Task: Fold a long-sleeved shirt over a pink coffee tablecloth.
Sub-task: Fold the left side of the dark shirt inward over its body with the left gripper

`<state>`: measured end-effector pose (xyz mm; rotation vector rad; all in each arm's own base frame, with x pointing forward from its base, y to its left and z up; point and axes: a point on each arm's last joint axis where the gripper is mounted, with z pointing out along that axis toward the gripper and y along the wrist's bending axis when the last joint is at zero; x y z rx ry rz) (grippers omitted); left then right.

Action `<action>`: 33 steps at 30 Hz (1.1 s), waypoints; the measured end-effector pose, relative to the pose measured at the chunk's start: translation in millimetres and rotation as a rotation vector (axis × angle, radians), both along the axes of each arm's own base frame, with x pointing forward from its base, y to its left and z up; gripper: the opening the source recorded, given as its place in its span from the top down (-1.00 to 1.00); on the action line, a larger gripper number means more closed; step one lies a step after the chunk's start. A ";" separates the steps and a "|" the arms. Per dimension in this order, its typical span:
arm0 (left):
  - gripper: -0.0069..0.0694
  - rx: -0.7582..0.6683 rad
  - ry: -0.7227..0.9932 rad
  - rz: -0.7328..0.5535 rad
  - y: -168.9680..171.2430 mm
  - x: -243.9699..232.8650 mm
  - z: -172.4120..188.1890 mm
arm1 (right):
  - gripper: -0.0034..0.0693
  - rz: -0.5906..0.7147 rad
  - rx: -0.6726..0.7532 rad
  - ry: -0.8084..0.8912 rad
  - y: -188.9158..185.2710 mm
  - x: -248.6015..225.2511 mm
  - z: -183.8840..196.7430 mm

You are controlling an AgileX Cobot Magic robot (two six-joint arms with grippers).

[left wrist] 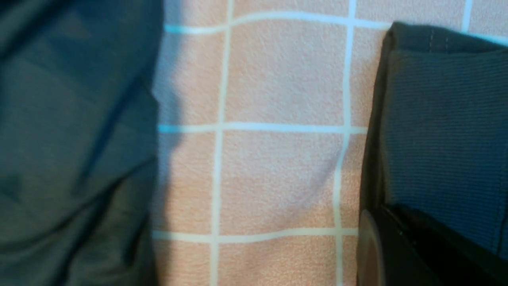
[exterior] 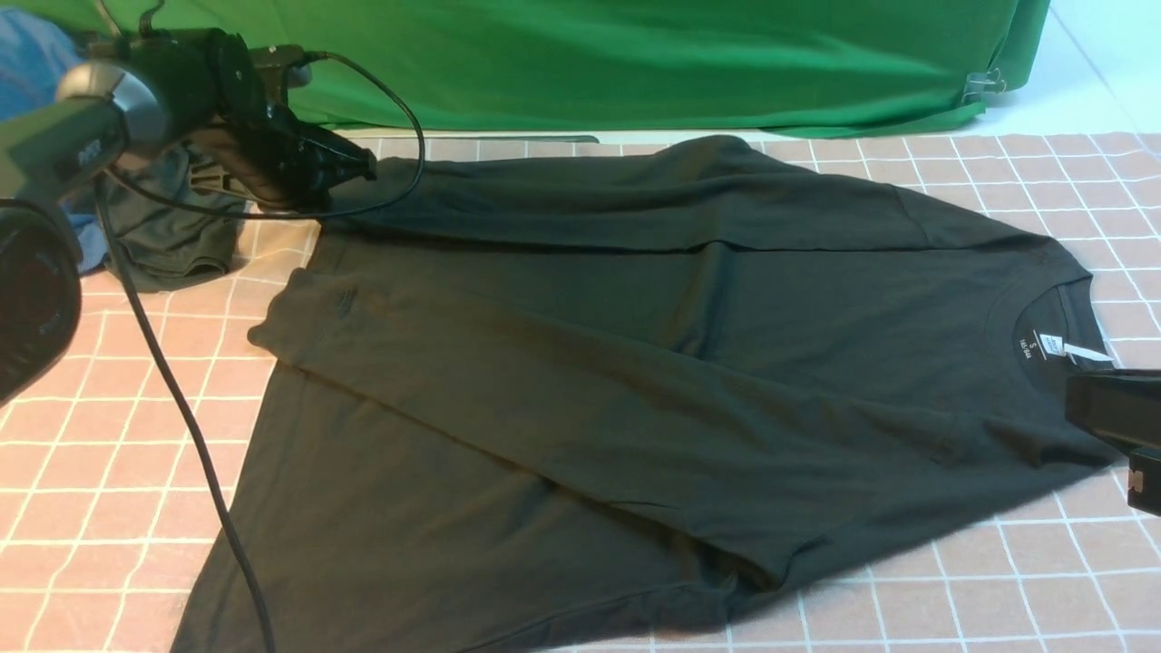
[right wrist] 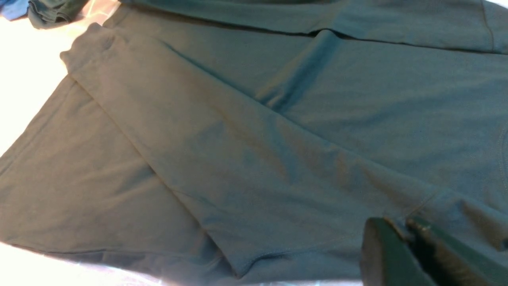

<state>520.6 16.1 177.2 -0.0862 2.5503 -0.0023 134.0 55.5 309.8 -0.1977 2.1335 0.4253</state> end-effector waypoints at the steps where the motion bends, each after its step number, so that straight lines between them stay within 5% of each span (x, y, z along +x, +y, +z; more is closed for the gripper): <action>1: 0.75 0.009 -0.007 -0.005 0.5 -0.4 3.6 | 0.62 0.001 -0.002 -0.001 0.0 0.0 0.0; 25: 0.75 -0.054 0.169 0.038 -4.8 -40.7 67.1 | 0.57 0.008 -0.012 -0.006 0.0 0.0 0.0; 33: 0.75 -0.037 0.263 -0.019 -34.1 -57.3 81.6 | 0.54 0.008 -0.013 -0.005 0.0 0.0 -0.1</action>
